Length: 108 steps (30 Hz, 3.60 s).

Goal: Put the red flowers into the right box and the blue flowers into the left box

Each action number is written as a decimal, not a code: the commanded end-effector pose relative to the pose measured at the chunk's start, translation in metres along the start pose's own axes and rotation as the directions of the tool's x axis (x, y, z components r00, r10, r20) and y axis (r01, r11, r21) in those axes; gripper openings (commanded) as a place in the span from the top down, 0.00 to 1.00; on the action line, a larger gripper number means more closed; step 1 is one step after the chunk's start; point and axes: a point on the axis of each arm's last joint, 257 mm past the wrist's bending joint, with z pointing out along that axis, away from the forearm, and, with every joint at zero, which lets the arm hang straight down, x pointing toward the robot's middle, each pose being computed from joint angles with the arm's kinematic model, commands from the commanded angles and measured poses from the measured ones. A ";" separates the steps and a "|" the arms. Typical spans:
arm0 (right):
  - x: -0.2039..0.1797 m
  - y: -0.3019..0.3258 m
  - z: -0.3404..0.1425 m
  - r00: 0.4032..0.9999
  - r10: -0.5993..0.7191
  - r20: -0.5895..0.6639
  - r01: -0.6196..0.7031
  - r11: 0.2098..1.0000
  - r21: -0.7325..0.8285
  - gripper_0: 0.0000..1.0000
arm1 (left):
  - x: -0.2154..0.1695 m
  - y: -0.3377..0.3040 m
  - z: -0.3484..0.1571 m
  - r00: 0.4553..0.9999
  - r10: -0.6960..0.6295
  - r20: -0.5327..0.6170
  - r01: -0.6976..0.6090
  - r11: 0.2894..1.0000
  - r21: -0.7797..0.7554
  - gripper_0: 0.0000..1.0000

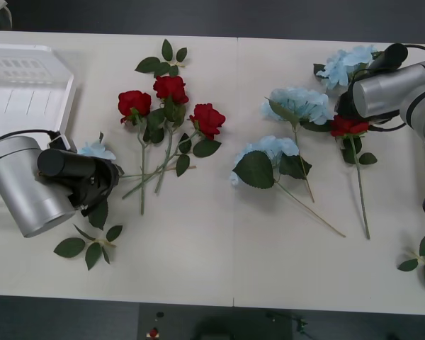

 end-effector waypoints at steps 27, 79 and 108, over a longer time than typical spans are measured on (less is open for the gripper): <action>-0.002 0.009 0.001 0.994 0.106 0.005 -0.105 0.993 -0.047 1.00 | -0.071 0.021 0.050 0.961 0.199 0.193 -0.170 0.973 -0.156 1.00; 0.010 0.002 0.013 0.998 0.041 0.048 -0.036 0.995 -0.095 0.00 | -0.260 -0.026 -0.158 0.528 0.748 0.402 -0.764 0.625 -0.160 1.00; 0.040 -0.073 0.008 0.984 -0.153 -0.088 0.150 0.988 -0.039 1.00 | -0.385 0.112 -0.174 0.349 0.899 0.265 -0.728 0.438 -0.527 1.00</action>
